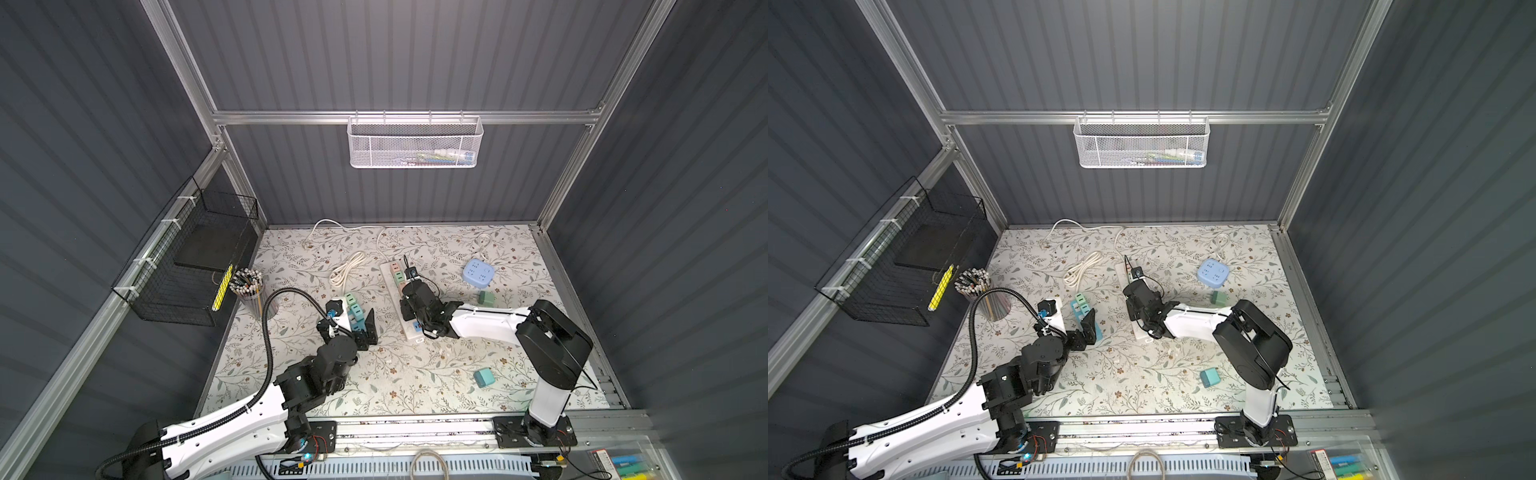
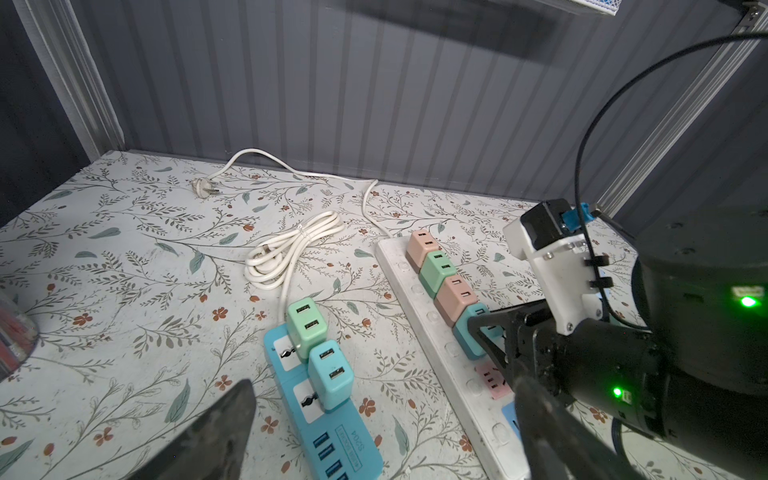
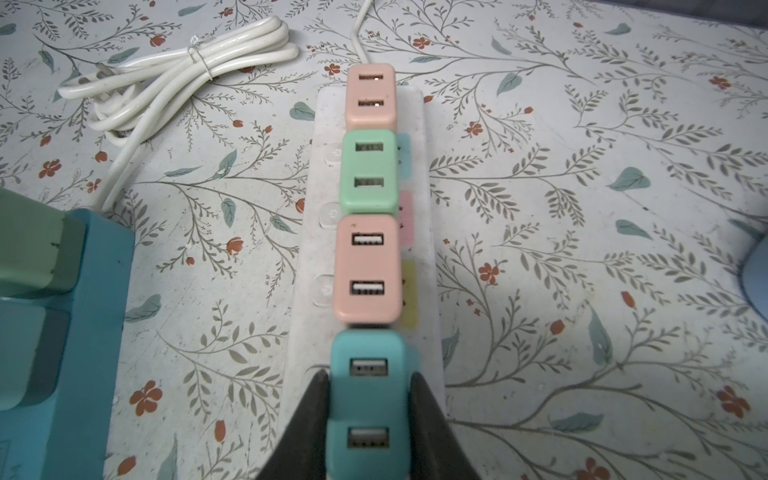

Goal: Insert the plug
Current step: 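Press the teal charger down into the socket with the right gripper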

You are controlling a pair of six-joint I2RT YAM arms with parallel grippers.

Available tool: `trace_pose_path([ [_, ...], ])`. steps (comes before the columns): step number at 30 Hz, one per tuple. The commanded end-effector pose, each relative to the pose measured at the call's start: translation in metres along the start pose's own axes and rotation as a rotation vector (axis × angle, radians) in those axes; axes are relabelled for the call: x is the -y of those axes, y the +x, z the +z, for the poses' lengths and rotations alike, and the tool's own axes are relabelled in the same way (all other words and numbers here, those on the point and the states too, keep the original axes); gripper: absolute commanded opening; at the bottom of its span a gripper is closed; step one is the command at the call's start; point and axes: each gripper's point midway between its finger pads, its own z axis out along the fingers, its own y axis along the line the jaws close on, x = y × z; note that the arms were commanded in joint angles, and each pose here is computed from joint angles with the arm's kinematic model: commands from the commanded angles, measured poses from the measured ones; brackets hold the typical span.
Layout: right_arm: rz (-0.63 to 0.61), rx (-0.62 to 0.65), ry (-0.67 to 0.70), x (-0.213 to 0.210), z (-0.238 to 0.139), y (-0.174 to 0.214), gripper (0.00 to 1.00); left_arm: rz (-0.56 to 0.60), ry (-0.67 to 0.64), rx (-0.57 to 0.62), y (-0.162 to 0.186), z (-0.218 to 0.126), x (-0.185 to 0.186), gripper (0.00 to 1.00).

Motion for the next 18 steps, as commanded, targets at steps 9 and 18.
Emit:
trace_pose_path([
  [9,-0.071,-0.239,0.061,0.017,0.018,0.088,0.22,-0.016,-0.02,0.012,-0.002,-0.004,-0.009,0.97],
  [18,-0.067,-0.157,-0.085,-0.007,-0.016,0.02,0.46,-0.002,-0.001,0.013,-0.009,-0.003,-0.002,0.98],
])
